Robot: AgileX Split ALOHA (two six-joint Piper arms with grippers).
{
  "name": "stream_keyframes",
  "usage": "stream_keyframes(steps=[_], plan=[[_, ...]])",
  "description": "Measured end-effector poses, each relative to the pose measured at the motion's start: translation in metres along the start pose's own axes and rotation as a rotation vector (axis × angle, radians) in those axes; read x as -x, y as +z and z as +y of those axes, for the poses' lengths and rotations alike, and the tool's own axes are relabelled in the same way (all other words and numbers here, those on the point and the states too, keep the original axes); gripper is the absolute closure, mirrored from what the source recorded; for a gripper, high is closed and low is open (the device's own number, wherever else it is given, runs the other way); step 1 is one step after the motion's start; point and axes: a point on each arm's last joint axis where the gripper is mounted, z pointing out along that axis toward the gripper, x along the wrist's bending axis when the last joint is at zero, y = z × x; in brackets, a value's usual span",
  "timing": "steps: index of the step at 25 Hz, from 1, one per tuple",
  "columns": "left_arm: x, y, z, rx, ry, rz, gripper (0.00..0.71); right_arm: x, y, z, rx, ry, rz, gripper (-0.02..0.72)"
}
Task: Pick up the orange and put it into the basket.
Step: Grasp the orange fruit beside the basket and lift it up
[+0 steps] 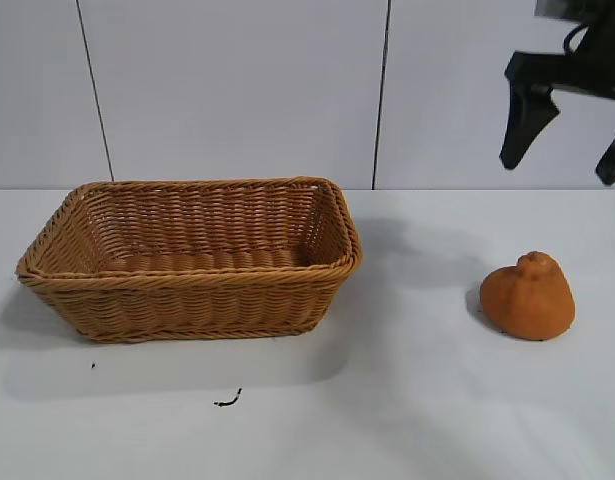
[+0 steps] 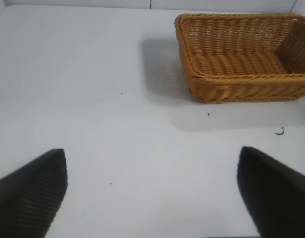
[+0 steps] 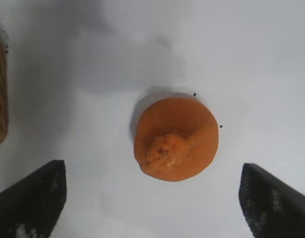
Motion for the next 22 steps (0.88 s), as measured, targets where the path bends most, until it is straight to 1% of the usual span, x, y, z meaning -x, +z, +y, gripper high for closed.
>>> stream_keyframes(steps=[8,10,11,12,13,15,17,18,19,22], plan=[[0.0,0.0,0.0,0.0,0.0,0.0,0.044,0.006,0.044,0.004,-0.051,0.044,-0.007,0.056],[0.0,0.0,0.0,0.0,0.0,0.0,0.044,0.007,0.049,0.003,-0.066,0.054,-0.009,0.08],[0.0,0.0,0.0,0.0,0.0,0.0,0.044,0.008,0.051,0.003,-0.07,0.062,-0.012,0.105],[0.0,0.0,0.0,0.0,0.0,0.0,0.044,0.008,0.051,0.003,-0.07,0.065,-0.013,0.138],[0.0,0.0,0.0,-0.001,0.0,0.0,0.044,0.008,0.051,0.003,-0.07,0.068,-0.013,0.193],[0.0,0.0,0.0,0.0,0.0,0.0,0.044,0.008,0.051,0.002,-0.076,0.07,-0.013,0.348],[0.0,0.0,0.0,0.0,0.0,0.0,0.044,0.007,0.05,0.002,-0.088,0.072,-0.012,0.556],[0.0,0.0,0.0,0.0,0.0,0.0,0.044,0.007,0.048,0.001,-0.095,0.074,-0.011,0.632],[0.0,0.0,0.0,0.0,0.0,0.0,0.044,0.006,0.045,0.001,-0.095,0.074,-0.009,0.645],[0.0,0.0,0.0,0.0,0.0,0.0,0.044,0.005,0.037,0.002,-0.092,0.069,-0.01,0.645]])
